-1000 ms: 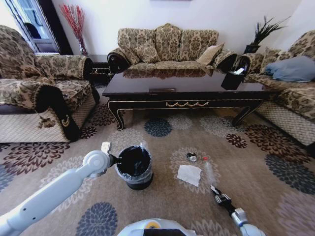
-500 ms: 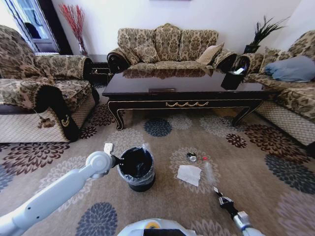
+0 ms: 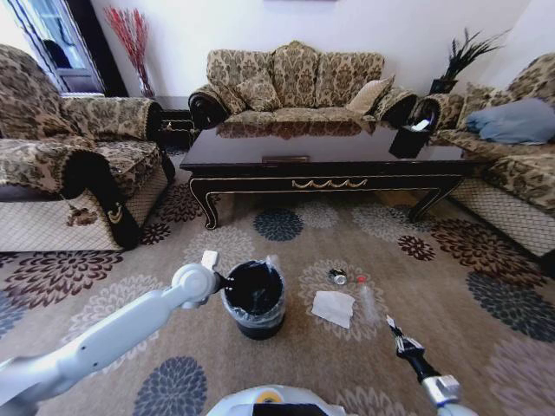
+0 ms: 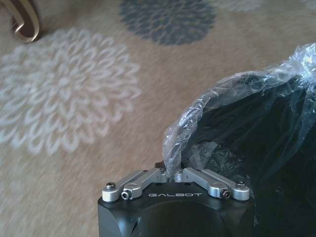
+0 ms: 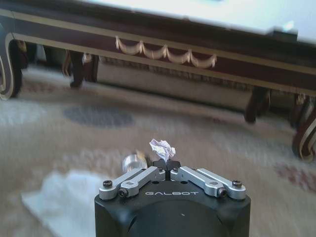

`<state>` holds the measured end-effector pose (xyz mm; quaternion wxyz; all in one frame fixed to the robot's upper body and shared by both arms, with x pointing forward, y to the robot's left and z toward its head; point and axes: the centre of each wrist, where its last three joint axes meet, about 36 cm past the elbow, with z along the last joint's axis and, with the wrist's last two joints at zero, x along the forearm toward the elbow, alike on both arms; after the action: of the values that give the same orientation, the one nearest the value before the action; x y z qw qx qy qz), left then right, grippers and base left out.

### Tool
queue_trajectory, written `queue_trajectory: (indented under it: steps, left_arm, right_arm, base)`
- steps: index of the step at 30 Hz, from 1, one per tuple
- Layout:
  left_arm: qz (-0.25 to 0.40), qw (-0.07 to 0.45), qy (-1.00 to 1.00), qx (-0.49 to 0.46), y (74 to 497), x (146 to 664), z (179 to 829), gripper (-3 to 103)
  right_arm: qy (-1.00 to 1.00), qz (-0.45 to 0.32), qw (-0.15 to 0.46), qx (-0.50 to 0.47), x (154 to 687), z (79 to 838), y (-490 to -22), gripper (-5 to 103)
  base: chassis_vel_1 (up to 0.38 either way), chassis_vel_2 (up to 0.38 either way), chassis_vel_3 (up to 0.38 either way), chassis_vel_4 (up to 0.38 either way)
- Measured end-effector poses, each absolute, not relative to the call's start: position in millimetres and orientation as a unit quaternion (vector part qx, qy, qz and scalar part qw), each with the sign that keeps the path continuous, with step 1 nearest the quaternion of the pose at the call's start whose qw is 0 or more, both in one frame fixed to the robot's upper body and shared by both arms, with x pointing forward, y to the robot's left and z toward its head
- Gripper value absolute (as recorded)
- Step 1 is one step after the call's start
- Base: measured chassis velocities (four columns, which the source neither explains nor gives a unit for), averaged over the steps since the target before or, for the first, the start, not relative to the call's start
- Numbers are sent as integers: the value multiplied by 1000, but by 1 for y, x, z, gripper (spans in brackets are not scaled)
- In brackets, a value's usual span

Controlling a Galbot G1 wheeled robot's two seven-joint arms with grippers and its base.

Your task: Move to the front of the table and pick up the trash from the floor, then place it into the trash bin.

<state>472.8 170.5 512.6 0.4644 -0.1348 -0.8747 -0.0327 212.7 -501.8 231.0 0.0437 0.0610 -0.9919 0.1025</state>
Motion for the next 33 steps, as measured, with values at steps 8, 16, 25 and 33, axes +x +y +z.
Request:
queue_trajectory:
  steps: [8,16,25,33]
  left_arm:
    - [-52,456,-870,-177,107,500,523,2]
    - [-82,463,-861,-192,68,511,515,2]
    - [-98,464,-853,-218,11,514,521,2]
    - [-123,464,-843,-243,-32,501,517,2]
  right_arm:
    - [-990,104,-16,91,219,292,-480,0]
    - [-985,101,-69,121,226,342,-449,0]
    - [-981,87,-104,140,226,385,-409,0]
    - [-976,74,-118,170,226,403,-373,0]
  base:
    - [0,0,0,0]
    - [0,0,0,0]
    - [0,0,0,0]
    - [0,0,0,0]
